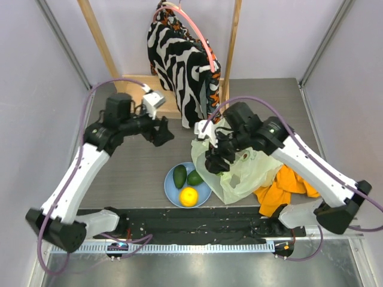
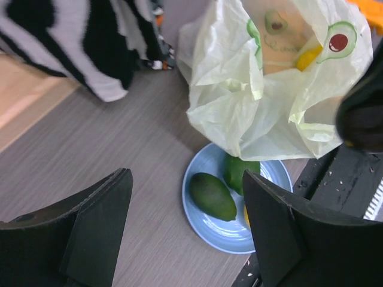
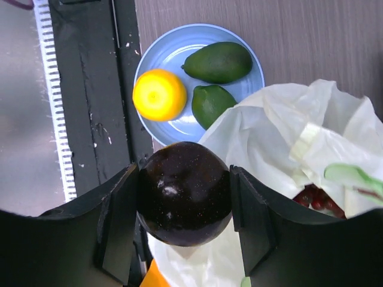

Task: Take the fake fruits out of the plastic bag
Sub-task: Take out the fake fruit from the plastic bag, then place the fake fruit on the plate.

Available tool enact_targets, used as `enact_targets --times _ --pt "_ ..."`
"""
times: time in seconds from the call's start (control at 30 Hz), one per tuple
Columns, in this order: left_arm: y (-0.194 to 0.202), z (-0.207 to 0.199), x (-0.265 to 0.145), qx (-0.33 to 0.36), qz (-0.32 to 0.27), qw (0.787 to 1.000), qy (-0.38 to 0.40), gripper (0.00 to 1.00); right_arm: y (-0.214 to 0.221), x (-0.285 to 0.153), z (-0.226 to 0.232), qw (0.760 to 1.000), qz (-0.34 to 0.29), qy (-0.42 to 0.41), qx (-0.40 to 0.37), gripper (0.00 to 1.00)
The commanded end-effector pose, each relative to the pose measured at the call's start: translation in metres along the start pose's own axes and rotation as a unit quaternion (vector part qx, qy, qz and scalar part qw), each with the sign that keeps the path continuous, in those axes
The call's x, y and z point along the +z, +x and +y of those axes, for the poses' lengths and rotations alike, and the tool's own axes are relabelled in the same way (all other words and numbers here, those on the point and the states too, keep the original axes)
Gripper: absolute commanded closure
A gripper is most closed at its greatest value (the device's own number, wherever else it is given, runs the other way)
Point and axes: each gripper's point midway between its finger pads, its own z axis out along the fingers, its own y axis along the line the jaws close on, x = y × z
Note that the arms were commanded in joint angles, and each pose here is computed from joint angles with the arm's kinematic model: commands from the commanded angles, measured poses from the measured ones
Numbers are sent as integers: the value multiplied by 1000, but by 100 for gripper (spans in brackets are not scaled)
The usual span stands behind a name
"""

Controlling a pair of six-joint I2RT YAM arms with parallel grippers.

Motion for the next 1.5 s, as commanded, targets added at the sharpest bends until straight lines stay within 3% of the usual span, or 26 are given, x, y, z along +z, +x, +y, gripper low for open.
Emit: enact_targets --times 0.0,0.13,0.3,0.6,0.7,0.77,0.8,0.83,0.97,1.03,1.17,1.27,1.4,1.47 --pt "-4 -3 -54 8 -53 998 -35 20 -19 42 8 999 5 -23 -41 71" --pt "-1 5 -90 -10 -74 994 -85 20 18 98 22 992 96 -57 -60 71" --pt "-3 0 -112 -4 -97 990 -105 19 70 120 14 985 150 -38 -77 71" --pt "11 -9 -112 -16 -93 991 -93 19 86 151 17 983 164 -49 -63 66" --pt "14 -10 -109 -23 -93 992 -87 19 85 161 17 983 166 -52 -59 57" --pt "16 -10 -106 -27 -91 992 -82 19 86 162 18 981 175 -51 -65 37" --pt "16 -11 -104 -28 -91 993 -76 19 85 160 11 981 180 -33 -71 30" --pt "14 -11 -104 -28 -93 993 -74 19 86 157 7 979 184 -21 -79 14" --pt "5 -10 -99 -31 -101 993 -61 18 71 120 -3 977 185 17 -108 5" --pt "-1 -6 -93 -38 -104 992 -53 17 38 90 -1 984 140 30 -106 4" --pt "-2 -1 -68 -38 -88 995 -16 12 23 35 -24 989 119 72 -55 1" --pt "6 2 -30 -2 -43 999 -9 10 34 11 -50 984 119 122 -42 1" --pt "-7 -3 8 11 -23 999 37 8 89 0 -85 972 158 173 11 2" --pt "5 -7 36 16 11 998 63 8 115 1 -92 964 179 193 27 2"
